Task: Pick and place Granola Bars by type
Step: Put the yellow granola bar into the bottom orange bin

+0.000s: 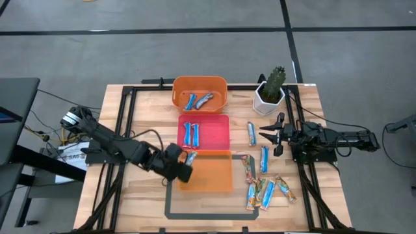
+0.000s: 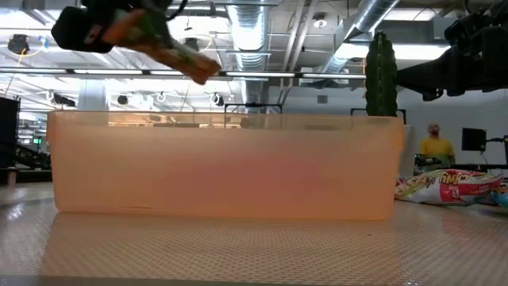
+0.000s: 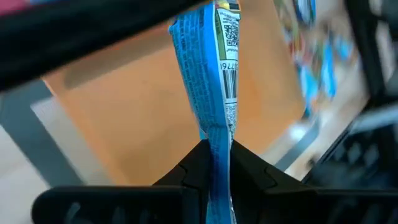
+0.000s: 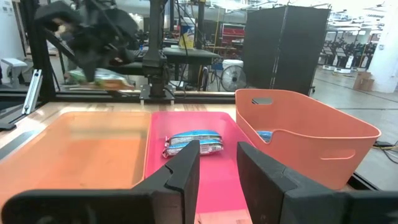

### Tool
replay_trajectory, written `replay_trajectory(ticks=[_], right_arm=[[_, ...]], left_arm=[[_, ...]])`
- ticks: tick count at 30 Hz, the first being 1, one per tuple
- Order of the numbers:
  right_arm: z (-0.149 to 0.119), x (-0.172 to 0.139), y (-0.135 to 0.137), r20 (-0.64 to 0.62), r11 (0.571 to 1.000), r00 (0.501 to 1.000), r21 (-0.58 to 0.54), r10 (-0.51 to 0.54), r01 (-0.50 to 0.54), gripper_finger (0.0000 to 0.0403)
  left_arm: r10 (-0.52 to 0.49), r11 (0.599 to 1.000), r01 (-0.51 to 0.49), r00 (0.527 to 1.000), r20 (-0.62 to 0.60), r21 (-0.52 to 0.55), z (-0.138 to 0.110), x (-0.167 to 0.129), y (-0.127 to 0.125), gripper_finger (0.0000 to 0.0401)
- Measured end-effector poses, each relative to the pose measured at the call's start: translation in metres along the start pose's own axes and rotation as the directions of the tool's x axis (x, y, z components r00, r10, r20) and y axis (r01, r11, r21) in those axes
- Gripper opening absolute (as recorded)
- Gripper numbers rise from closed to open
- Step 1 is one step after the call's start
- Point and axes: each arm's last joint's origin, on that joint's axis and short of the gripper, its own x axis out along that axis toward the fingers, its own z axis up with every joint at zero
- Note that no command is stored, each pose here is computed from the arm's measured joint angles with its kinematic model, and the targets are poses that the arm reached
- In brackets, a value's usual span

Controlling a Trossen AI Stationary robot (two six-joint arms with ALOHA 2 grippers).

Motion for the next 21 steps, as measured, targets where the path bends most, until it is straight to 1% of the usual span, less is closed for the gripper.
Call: replay_trajectory(ticks=[2,4,10,12,14,16,18,21], right_arm=[[0.0,0.0,0.0,0.0,1.0,1.0,0.0,0.0,0.0,0.0102],[0.0,0.0,0.0,0.0,1.0,1.0,0.0,0.0,0.0,0.0102],[0.0,0.0,0.0,0.0,1.0,1.0,0.0,0.0,0.0,0.0102],[0.0,0.0,0.0,-0.001,1.0,1.0,0.0,0.0,0.0,0.0102],[0.0,0.0,0.0,-0.001,1.0,1.0,0.0,0.0,0.0,0.0102],[0.0,0.0,0.0,0.0,1.0,1.0,0.0,0.0,0.0,0.0102],[0.0,0.0,0.0,0.002,1.0,1.0,0.0,0.0,0.0,0.0102],[0.0,0.0,0.0,-0.005,1.0,1.0,-0.001,0.0,0.0,0.0102]], left_arm=[[0.001,0.993,0.001,1.0,0.016,-0.118,0.008,0.002,0.0,0.0038],[0.011,0.98,-0.005,1.0,0.029,-0.197,0.014,0.005,0.001,0.0038],[0.043,0.937,-0.024,0.998,0.047,-0.347,0.024,0.014,0.003,0.0038],[0.062,0.926,-0.042,0.997,0.042,-0.376,0.023,0.017,0.005,0.0038],[0.056,0.912,-0.037,0.998,0.034,-0.409,0.021,0.024,0.002,0.0038],[0.079,0.905,-0.068,0.997,0.007,-0.42,0.016,0.028,0.004,0.0038],[0.072,0.895,-0.067,0.997,-0.006,-0.441,0.013,0.036,0.002,0.0038],[0.106,0.891,-0.112,0.994,-0.039,-0.439,0.007,0.049,0.004,0.0038]])
